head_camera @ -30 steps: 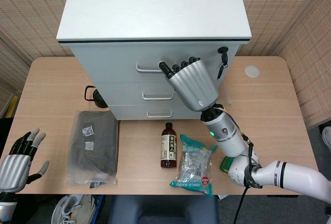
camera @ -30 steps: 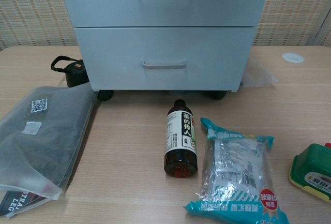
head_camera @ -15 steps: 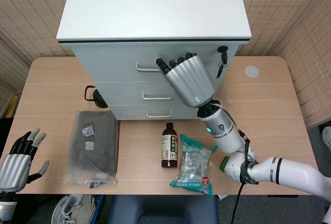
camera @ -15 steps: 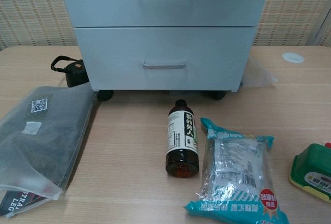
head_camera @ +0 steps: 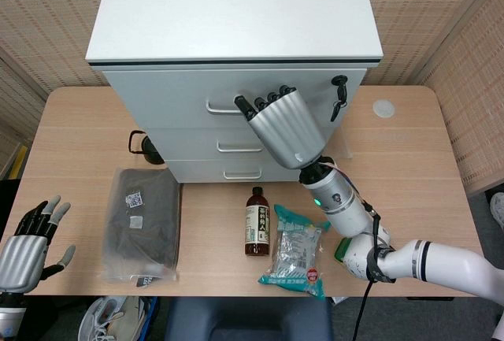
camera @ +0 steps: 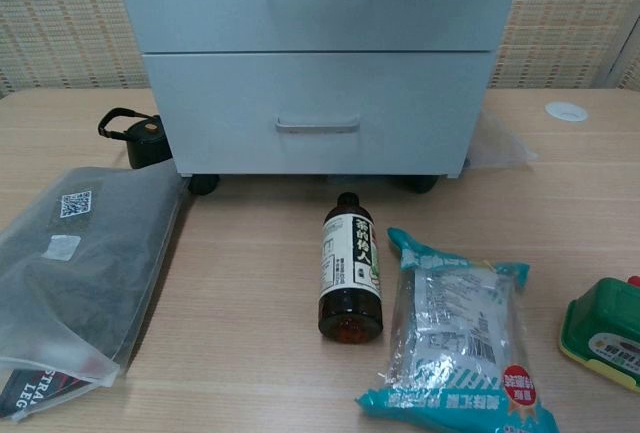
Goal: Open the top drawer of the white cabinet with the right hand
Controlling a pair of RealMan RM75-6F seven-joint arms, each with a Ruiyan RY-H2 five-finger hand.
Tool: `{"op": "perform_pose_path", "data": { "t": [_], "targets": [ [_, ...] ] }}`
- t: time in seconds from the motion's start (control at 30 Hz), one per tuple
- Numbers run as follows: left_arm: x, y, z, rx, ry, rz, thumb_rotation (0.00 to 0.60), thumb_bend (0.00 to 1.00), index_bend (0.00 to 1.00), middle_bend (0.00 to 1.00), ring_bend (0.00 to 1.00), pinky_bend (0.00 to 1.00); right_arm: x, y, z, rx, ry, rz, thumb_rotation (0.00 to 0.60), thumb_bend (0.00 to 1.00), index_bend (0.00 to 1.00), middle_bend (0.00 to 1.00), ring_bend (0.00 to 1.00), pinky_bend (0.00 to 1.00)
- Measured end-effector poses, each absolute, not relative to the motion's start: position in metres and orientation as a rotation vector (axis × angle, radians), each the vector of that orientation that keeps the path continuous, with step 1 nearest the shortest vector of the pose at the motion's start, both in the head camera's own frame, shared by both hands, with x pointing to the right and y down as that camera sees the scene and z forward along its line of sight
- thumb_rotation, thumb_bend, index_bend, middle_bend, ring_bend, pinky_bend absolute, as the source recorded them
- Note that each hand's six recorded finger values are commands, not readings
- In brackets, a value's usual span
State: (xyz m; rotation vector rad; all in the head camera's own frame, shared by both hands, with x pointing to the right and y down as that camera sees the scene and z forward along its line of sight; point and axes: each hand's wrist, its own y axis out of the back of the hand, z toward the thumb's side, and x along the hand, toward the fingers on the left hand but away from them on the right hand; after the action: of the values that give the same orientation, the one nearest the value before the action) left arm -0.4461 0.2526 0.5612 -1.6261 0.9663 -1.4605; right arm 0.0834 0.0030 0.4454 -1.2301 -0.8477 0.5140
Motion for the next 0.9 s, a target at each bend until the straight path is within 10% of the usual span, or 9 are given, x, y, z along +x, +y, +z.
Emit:
{"op": "perform_pose_path", "data": {
  "t": [0.9],
  "targets": [
    [-0.439, 0.249, 0.559, -1.626, 0.946, -1.445, 0.6, 0.32, 0.09, 0.0, 0.03, 0.11, 0.108, 0.039, 0.428, -1.224, -0.822, 0.475, 0.6, 0.3, 0.58, 0.94, 0.97, 0.98]
  ]
}}
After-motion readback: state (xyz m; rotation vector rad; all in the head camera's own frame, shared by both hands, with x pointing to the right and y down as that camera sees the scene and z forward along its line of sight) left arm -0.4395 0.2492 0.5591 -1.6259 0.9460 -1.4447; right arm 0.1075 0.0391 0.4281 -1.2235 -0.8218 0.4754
